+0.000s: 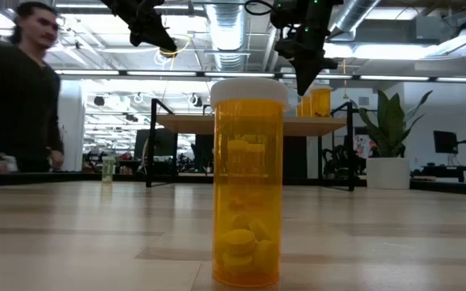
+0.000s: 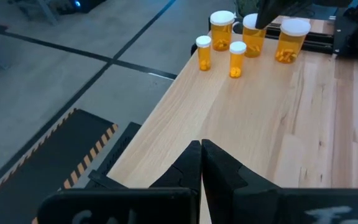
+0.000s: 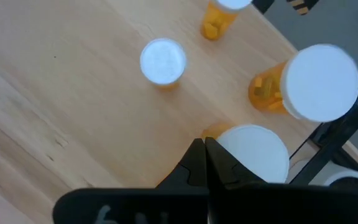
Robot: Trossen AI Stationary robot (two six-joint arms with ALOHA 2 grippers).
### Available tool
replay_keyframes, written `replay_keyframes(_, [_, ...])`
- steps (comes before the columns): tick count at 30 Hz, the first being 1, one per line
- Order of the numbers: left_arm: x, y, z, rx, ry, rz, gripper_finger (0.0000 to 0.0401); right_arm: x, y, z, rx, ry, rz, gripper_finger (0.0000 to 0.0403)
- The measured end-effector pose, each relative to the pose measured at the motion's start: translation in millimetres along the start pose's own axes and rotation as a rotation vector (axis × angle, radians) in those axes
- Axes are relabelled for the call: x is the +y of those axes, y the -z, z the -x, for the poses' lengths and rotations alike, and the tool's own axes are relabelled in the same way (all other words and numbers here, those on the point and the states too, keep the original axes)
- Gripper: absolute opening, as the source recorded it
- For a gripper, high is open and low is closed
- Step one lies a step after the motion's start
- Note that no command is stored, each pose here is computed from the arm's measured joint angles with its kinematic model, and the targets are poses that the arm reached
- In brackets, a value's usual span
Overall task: Pick and place medicine bottles onto shelf by color
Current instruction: Adjust the large orange pill bottles on the shelf
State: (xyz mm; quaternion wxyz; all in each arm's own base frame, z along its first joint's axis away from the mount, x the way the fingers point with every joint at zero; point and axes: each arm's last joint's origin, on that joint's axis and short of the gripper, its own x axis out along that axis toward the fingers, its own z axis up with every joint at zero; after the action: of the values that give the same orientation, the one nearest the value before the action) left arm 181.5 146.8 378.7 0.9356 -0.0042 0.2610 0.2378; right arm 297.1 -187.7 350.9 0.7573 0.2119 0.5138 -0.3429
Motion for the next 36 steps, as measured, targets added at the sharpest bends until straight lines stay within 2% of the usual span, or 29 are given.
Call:
replay_keyframes(6, [0.1,0.0,0.0,0.0,-0.001,0.0,0.0,0.6,9.0,17.5,0.009,-0.08,0.041,0.0])
replay_keyframes(13, [0.0,0.0,0.0,0.0,0.0,0.0,0.0,-11.2,23.7,36.8,0.059,-0.067,0.041,0.0])
replay_keyframes(22, [0.0,0.0,0.0,0.0,0.0,0.001,0.0,-12.8,20.5,18.7,0.144,-0.045,0.065,0.0])
replay_keyframes(36, [0.0,0.0,0.0,0.0,0.0,0.003,0.0,-13.7,18.8,18.5,0.128,-0.048,0.056,0.0])
